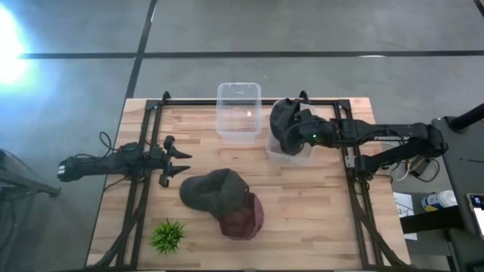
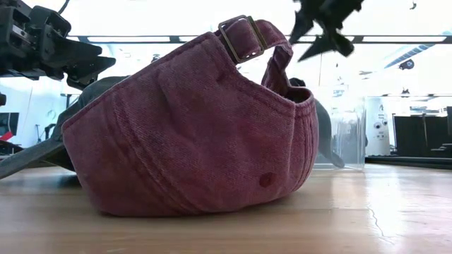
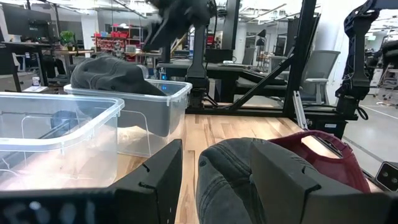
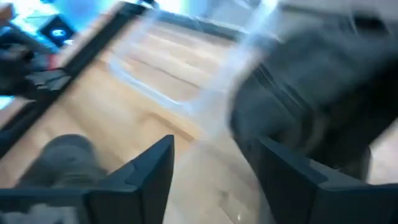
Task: Pick & Place hat
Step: Put the black cap into the right transparent bin
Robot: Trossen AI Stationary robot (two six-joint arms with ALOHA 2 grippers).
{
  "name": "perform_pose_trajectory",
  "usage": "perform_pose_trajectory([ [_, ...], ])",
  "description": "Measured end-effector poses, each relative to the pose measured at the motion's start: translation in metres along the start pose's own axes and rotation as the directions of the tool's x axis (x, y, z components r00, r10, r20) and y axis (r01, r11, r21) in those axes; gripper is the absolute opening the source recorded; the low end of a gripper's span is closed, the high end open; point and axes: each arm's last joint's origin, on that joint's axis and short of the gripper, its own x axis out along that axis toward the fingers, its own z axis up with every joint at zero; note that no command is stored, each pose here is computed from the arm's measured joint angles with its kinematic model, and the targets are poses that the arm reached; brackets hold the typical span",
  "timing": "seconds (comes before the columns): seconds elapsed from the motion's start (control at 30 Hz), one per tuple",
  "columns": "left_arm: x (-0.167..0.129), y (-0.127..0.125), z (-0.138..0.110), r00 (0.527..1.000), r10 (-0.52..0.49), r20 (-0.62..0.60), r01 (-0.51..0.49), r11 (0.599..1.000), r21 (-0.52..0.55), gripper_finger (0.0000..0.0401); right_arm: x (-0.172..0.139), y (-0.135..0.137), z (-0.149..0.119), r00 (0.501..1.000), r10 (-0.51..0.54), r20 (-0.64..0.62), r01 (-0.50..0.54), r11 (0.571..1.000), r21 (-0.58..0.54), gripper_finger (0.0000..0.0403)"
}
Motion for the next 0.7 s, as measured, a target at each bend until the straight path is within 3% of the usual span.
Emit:
perform_pose_trajectory([
  [0.23, 0.000, 0.000, 0.000, 1.000, -0.001, 0.000, 0.001, 1.000, 0.000, 0.0181, -0.031, 0.018, 0.022, 0.998, 0.019, 0.064, -0.014, 0.997, -0.071, 0.0230],
  [0.43, 0.000, 0.000, 0.000, 1.000, 0.000, 0.000, 0.000, 1.000, 0.000, 0.0181, -0.039, 0.023, 0.027, 0.997, 0.052, 0.065, -0.045, 0.994, -0.101, 0.0226],
  [0.7, 0.000, 0.000, 0.000, 1.000, -0.001, 0.000, 0.001, 1.000, 0.000, 0.0181, -0.041, 0.047, -0.001, 0.968, 0.220, -0.120, -0.225, 0.974, -0.029, 0.0224],
])
